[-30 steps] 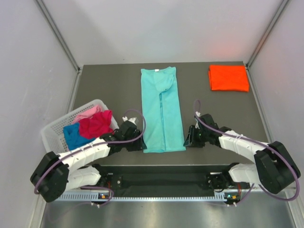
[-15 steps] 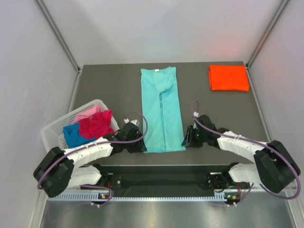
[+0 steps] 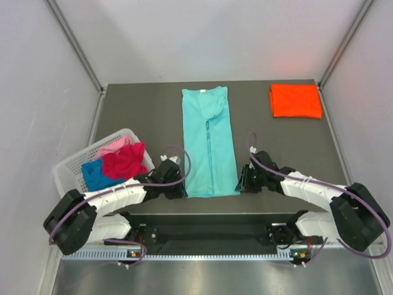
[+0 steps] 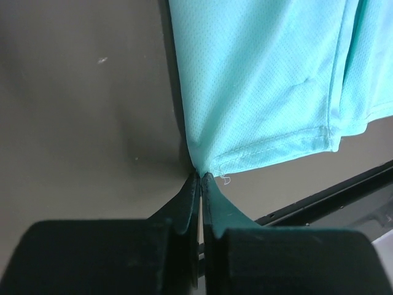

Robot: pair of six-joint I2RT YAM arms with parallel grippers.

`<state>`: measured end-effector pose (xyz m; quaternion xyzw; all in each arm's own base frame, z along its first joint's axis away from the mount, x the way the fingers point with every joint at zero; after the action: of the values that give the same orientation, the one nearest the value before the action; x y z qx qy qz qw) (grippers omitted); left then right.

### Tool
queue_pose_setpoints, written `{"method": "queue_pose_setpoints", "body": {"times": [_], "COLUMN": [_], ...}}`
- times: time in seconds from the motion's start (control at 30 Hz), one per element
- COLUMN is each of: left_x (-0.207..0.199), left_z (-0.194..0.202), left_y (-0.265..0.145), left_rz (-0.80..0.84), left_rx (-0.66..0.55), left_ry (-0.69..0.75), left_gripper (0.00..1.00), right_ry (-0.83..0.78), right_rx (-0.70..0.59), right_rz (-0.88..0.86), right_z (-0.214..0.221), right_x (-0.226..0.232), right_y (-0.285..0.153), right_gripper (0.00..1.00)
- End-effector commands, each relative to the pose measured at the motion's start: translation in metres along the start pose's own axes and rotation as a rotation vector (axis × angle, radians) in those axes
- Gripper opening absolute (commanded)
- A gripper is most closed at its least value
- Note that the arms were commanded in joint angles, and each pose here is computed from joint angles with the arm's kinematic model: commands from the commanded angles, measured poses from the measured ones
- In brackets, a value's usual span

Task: Fold and stack the t-shirts
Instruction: Fold the tshirt

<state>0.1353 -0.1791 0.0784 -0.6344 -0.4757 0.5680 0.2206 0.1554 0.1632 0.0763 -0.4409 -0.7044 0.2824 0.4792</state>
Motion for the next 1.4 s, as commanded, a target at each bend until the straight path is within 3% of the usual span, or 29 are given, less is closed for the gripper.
{"method": "queue_pose_setpoints", "body": {"times": [0.0,0.13,0.6,0.73,1.03,1.37], "left_x": [-0.005,-0.012,-0.062,-0.065,-0.077,-0.085], "left_z": [-0.001,0.0,0.023,0.013,-0.043,-0.144], "left_y": [-0.003,-0.01,-0.05,-0.049,-0.038,-0.016], "left_rz": [0.029,0.035,0.075,0.056,0.031,-0.002], "left_rx": [-0.019,-0.018,-0.034,-0.105,-0.122,-0.158], "left_ry": [0.012,0.019,0.121,0.124,0.095,0.089], "left_gripper": [0.0,0.0,0.0,0.0,0.0,0.0], "right_ry": [0.019,0.021,0.014,-0.051,-0.187,-0.228], "right_rx": [0.043,-0.003,-0.146,-0.187,-0.224,-0.247], "right_rz": [0.06,0.049,-0.008,0.019,0.054,0.025], "right_z": [0.019,0.014,0.008,-0.009,-0.069,-0.141], "right_x": [-0.009,-0.002,0.02,0.026,0.054,0.053], "right_y": [0.001,-0.008,-0.061,-0.062,-0.049,0.001], "right_gripper": [0.26,0.0,0.0,0.0,0.0,0.0]}}
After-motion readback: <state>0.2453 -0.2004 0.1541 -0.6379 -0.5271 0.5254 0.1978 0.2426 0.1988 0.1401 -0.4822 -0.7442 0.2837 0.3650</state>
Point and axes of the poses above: each gripper's point midway between its finger pads, its own y axis out along the fingers, its own x axis along the line the jaws close on, z = x × y, the point moved 7 cm from there along -y, back along the fingers, and after that the axes turned 8 degrees about -y, right-handed, at the moved point
